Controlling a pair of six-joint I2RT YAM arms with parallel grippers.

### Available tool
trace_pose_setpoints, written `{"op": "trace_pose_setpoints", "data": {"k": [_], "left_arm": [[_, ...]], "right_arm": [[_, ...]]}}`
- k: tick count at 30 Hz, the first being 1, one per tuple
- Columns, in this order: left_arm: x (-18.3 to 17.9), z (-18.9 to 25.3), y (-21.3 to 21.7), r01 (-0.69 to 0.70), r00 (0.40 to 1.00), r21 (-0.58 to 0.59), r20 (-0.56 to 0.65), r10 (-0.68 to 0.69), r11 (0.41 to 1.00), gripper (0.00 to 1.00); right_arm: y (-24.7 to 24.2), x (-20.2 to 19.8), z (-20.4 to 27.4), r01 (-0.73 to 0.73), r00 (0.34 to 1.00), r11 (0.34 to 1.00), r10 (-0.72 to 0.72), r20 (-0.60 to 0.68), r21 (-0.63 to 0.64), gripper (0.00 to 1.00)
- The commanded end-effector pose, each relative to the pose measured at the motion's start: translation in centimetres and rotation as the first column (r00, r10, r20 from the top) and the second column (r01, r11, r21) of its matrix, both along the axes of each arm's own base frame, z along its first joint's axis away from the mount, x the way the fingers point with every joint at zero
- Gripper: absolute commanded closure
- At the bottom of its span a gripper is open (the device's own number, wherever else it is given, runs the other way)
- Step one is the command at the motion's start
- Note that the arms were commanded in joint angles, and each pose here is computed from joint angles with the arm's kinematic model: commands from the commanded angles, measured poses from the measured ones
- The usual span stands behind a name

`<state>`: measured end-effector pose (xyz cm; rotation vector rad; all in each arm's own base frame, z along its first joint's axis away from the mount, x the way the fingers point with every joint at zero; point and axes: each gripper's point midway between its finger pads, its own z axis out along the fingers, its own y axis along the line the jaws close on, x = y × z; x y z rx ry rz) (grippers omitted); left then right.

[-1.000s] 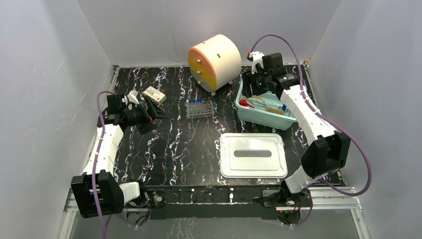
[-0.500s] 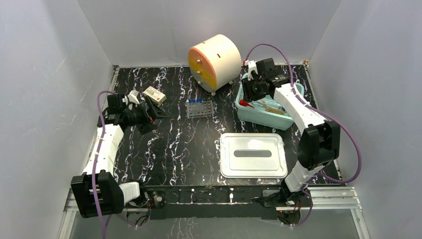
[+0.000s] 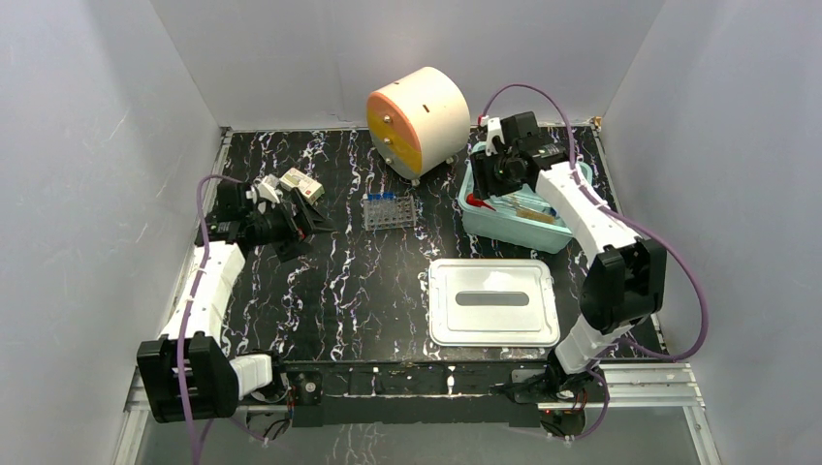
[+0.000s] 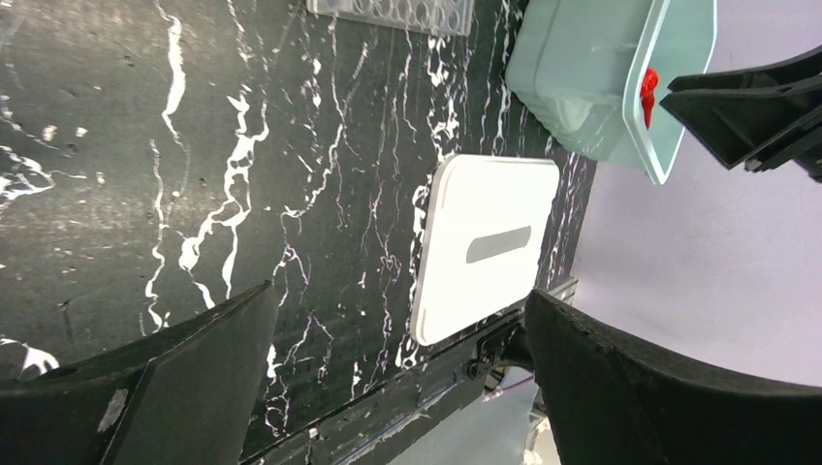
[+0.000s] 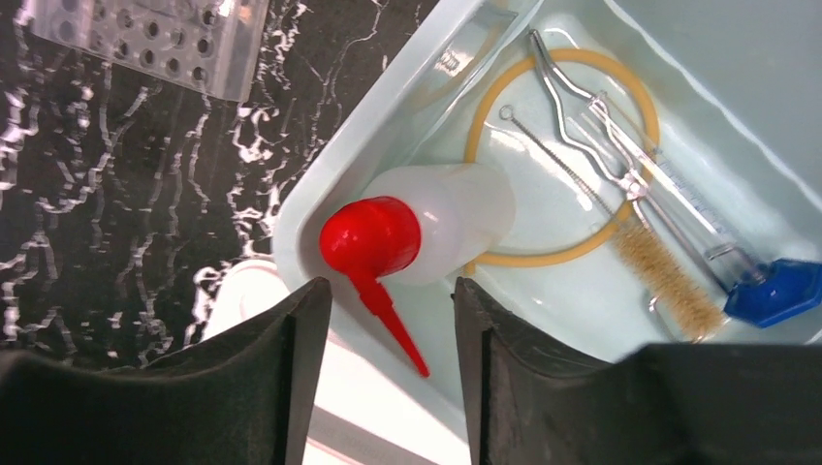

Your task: Organize the chemistry lab equipment

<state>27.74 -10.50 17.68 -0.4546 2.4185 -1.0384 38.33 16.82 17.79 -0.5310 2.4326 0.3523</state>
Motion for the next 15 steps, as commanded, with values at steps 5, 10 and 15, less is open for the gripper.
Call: {"op": "trace_pose_setpoints", "data": {"k": [5,10,15], "left_arm": [[-1.9,0.2,-4.3,0.117,0.993,0.015,0.011,-0.117,0.993,0.02],[-2.5,-0.4,-7.5,0.153,0.988,0.015,-0.002,-0.153,0.988,0.02],[-3.6,-2.0,-11.8,0.227,0.974,0.06,-0.037,-0.225,0.972,0.08]], "right_arm": [[-1.4,-4.5,7.0,0.159,0.985,0.978,-0.167,0.045,0.136,0.38],[-3.7,-9.6,4.5,0.324,0.945,0.938,-0.316,-0.081,0.121,0.38],[-4.8,-12.2,4.1,0.39,0.921,0.907,-0.382,-0.081,0.158,0.39]]}}
